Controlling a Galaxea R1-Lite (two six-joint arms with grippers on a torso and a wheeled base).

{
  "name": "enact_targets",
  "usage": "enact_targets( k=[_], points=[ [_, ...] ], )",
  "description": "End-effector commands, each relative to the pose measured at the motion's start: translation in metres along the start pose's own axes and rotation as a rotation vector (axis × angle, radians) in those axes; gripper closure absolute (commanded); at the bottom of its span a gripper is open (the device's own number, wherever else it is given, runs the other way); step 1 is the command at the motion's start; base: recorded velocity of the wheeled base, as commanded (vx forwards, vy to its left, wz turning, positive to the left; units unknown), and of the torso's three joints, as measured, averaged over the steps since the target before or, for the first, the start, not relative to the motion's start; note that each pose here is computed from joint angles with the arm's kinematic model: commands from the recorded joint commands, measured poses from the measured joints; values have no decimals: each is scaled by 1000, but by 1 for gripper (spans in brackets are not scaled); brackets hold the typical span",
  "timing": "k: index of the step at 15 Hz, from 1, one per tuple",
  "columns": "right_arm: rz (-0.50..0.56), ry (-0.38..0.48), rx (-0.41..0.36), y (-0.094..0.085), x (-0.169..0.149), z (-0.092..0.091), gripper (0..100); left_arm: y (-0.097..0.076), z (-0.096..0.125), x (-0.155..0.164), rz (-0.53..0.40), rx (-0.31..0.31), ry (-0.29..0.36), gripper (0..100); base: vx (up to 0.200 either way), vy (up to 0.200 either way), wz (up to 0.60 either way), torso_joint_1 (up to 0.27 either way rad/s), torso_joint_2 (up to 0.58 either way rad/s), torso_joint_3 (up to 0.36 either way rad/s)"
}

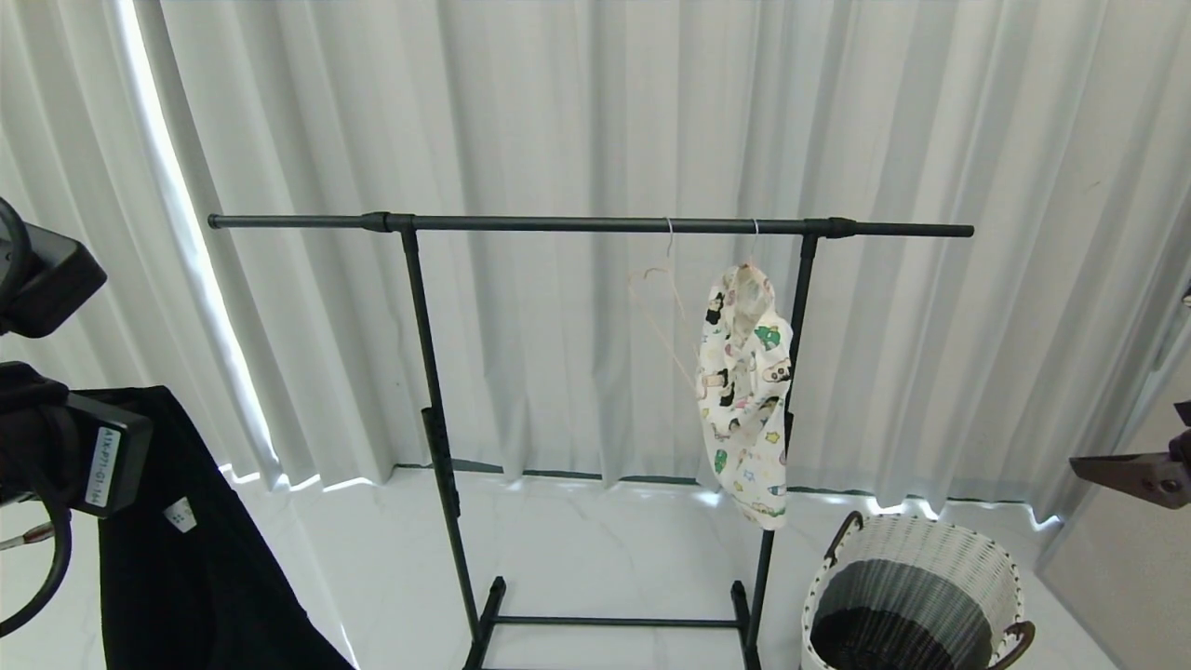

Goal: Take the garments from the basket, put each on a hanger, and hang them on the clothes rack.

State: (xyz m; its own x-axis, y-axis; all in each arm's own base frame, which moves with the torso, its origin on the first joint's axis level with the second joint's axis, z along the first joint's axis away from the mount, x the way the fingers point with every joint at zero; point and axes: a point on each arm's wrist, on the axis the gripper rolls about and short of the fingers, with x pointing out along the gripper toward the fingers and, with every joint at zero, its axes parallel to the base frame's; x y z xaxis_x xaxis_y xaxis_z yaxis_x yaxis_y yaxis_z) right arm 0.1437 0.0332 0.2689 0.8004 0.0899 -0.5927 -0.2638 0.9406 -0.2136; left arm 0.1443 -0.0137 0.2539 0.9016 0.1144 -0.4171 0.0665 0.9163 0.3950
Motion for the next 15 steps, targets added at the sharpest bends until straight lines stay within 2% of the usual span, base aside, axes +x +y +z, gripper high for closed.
enact_targets(
  k=[1,4,7,11,13,15],
  points=[
    [0,3,0,0,1,0,0,-1,-1,1,-1,1,5,100,0,0,0,242,-530,-286],
    [0,3,0,0,1,0,0,-1,-2,1,-1,4,9,100,0,0,0,258,-546,-295],
    [1,2,-1,0,1,0,0,-1,-2,1,-1,3,8,100,0,200,0,225,-476,-253],
    [0,-1,0,0,1,1,0,-1,-2,-1,1,2,4,100,0,200,0,47,-104,-50],
    [-2,-30,4,0,4,2,0,-1,-3,-1,0,1,5,100,0,200,0,12,-7,0],
    [20,-79,15,1,10,2,0,-3,-2,-4,-13,5,-12,100,0,0,0,0,0,0]
  ],
)
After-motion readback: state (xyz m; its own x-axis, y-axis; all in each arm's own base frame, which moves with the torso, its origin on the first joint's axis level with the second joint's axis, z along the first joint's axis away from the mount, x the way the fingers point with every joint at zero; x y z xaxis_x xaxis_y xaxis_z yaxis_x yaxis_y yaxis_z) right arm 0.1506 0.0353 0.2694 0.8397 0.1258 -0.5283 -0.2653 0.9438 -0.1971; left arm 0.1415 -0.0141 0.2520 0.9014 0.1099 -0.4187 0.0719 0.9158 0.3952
